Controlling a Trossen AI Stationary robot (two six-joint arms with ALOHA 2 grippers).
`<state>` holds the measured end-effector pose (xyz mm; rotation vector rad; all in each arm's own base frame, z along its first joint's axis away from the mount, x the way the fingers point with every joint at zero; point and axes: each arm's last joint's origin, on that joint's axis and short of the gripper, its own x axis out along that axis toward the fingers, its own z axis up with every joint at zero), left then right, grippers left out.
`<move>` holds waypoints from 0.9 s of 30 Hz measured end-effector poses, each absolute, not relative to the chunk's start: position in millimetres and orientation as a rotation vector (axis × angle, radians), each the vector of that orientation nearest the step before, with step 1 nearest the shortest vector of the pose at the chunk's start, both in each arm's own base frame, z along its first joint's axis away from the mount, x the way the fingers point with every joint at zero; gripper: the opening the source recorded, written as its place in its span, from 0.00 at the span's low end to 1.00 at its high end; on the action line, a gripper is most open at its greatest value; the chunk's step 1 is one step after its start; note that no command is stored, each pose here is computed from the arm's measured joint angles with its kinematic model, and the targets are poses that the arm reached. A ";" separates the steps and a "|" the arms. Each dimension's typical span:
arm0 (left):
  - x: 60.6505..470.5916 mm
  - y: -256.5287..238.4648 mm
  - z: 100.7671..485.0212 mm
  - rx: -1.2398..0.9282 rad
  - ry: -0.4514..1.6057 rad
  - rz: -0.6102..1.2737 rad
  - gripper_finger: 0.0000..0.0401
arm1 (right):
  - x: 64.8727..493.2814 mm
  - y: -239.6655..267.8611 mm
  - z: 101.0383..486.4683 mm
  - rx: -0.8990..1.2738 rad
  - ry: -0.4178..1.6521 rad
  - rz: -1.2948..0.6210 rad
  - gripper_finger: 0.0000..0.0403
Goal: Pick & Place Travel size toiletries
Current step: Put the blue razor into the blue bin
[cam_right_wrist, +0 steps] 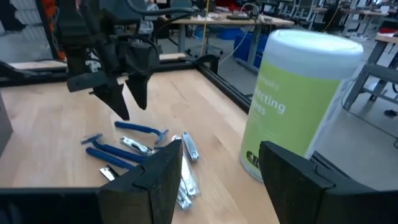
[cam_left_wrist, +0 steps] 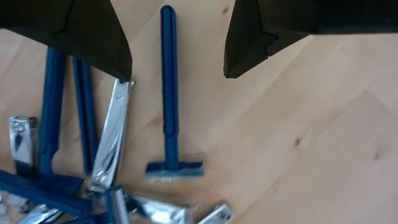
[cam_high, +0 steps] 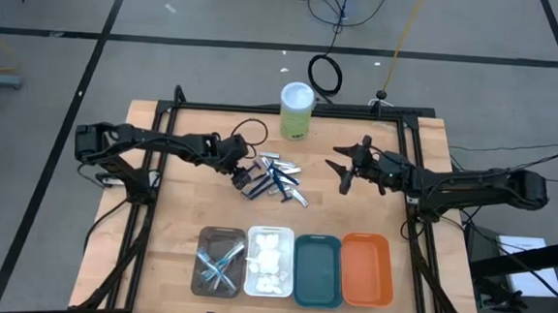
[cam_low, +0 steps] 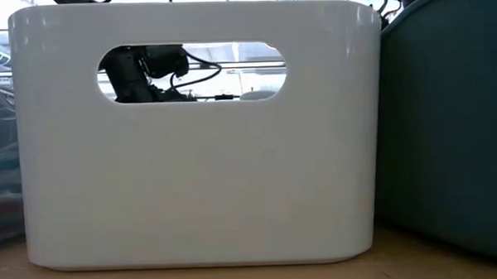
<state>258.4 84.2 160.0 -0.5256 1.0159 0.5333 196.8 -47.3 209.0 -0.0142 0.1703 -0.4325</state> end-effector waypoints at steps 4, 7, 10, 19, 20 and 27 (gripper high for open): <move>257.5 83.5 158.7 -0.575 1.010 0.561 0.63 | 198.5 -48.4 207.1 -0.014 0.175 -0.436 0.50; 257.8 79.8 158.2 -0.576 1.021 0.553 0.63 | 198.6 -48.4 208.0 -0.013 0.166 -0.436 0.50; 259.9 72.6 158.2 -0.544 1.031 0.517 0.63 | 198.6 -48.4 208.1 -0.013 0.165 -0.436 0.50; 265.1 64.6 140.4 -0.465 1.102 0.565 0.62 | 198.7 -48.3 208.4 -0.013 0.162 -0.435 0.50; 265.5 64.9 136.9 -0.470 1.116 0.563 0.62 | 198.7 -48.3 208.4 -0.013 0.162 -0.435 0.50; 269.6 64.9 120.0 -0.475 1.179 0.548 0.62 | 198.7 -48.3 208.5 -0.013 0.160 -0.434 0.50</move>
